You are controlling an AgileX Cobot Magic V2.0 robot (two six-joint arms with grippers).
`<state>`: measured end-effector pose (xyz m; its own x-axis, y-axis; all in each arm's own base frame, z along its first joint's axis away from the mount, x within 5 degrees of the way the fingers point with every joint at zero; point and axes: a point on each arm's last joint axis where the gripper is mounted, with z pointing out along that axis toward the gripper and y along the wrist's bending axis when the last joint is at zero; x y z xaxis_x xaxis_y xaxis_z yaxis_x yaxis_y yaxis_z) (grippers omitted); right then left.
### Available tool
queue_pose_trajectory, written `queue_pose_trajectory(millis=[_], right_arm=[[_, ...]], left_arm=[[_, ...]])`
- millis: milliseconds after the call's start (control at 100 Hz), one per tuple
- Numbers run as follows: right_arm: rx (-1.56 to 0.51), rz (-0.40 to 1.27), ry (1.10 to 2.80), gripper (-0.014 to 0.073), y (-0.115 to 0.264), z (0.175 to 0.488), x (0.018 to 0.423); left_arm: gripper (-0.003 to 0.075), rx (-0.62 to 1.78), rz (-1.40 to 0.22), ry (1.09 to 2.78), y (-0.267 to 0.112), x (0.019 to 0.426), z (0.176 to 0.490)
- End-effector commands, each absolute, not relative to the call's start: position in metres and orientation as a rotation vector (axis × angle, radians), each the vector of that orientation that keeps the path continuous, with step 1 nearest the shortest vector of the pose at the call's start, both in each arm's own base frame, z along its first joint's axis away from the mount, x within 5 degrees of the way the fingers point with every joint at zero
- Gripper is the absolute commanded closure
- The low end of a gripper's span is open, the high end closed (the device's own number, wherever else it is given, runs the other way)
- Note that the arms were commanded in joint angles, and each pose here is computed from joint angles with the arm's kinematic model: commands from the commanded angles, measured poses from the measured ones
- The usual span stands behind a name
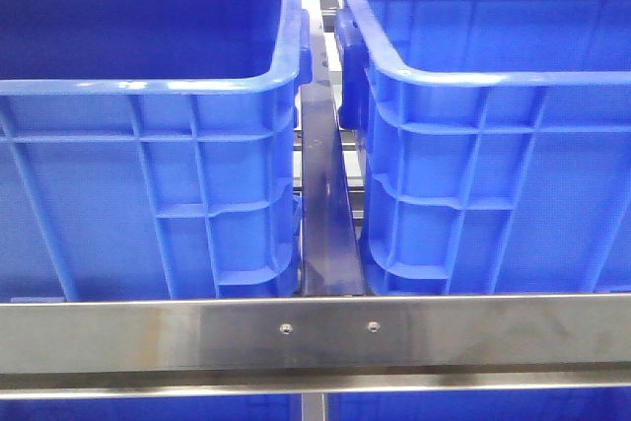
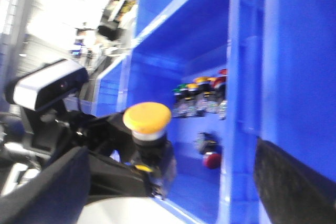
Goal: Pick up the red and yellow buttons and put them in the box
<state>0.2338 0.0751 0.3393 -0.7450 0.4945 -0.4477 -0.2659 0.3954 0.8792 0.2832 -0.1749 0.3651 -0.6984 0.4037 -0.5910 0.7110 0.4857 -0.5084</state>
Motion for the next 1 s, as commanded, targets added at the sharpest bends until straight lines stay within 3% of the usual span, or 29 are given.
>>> queue_pose_trajectory(millis=[0,390,870,990], right_arm=[[0.179,1.519,1.852,-0.0049,0.078,0.357,0.237],[0.052,1.532,1.853,-0.0049,0.117,0.374,0.261],[-0.040,1.628,1.947,-0.0049,0.170,0.357,0.294],[-0.041,1.629,1.952,0.0046,0.172,0.355,0.295]], left_arm=[[0.0552,0.913,-1.135,2.230,-0.177,0.271,0.392],[0.0552,0.913,-1.135,2.230,-0.177,0.271,0.392],[0.0553,0.913,-1.135,2.230,-0.177,0.271,0.392],[0.0553,0.913,-1.135,2.230,-0.177,0.271,0.392]])
